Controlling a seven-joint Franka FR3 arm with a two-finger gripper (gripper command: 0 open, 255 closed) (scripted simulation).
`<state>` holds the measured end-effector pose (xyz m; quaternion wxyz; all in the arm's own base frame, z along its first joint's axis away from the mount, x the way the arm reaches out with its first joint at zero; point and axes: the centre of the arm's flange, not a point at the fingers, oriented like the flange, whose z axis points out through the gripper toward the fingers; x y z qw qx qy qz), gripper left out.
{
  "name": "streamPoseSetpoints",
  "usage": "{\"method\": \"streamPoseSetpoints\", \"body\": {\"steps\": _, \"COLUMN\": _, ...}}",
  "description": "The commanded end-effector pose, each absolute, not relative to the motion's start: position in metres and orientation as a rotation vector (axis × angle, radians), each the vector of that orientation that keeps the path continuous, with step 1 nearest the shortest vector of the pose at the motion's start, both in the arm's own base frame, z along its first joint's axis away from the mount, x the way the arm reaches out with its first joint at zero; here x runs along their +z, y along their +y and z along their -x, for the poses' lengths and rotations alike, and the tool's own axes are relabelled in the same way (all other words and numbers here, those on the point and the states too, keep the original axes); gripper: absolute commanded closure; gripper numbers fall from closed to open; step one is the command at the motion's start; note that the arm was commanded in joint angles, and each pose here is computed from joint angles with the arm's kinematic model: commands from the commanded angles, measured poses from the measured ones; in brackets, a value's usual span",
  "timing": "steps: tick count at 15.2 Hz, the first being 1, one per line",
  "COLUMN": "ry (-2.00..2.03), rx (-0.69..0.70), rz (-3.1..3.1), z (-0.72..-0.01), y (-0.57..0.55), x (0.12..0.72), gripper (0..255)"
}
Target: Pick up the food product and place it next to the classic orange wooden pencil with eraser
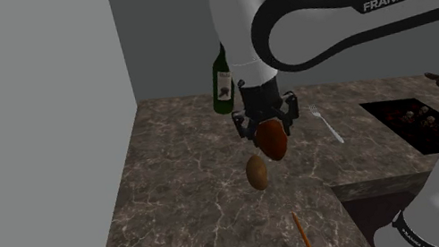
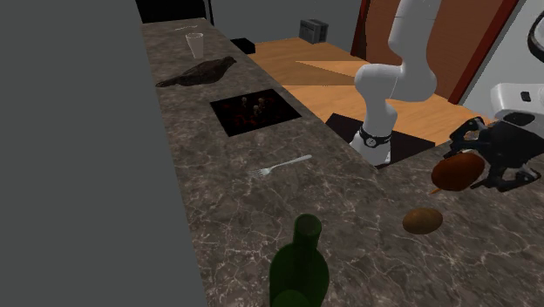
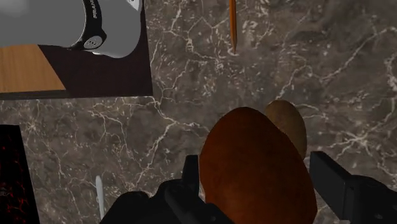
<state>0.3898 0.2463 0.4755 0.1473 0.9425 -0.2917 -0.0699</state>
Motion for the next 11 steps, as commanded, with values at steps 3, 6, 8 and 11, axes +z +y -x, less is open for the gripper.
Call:
{"method": "streamPoseSetpoints", "body": {"steps": 3, "ry": -0.841, "rx": -0.201, "rz": -2.711, "z": -0.369, "y": 0.294, "x": 0.474, "gripper": 255}}
{"method": "streamPoseSetpoints", "body": {"steps": 6, "ry": -0.841, "rx": -0.201, "rz": -2.711, "z": -0.355, "y": 0.331, "x": 0.474, "gripper": 255}}
{"method": "streamPoseSetpoints", "body": {"steps": 8, "ry": -0.841, "rx": -0.201, "rz": -2.711, "z": -0.346, "y": 0.356, "x": 0.474, "gripper": 255}}
{"method": "streamPoseSetpoints", "body": {"steps": 11, "ry": -0.841, "rx": -0.201, "rz": -2.711, "z": -0.332, "y": 0.393, "x": 0.474, "gripper": 255}}
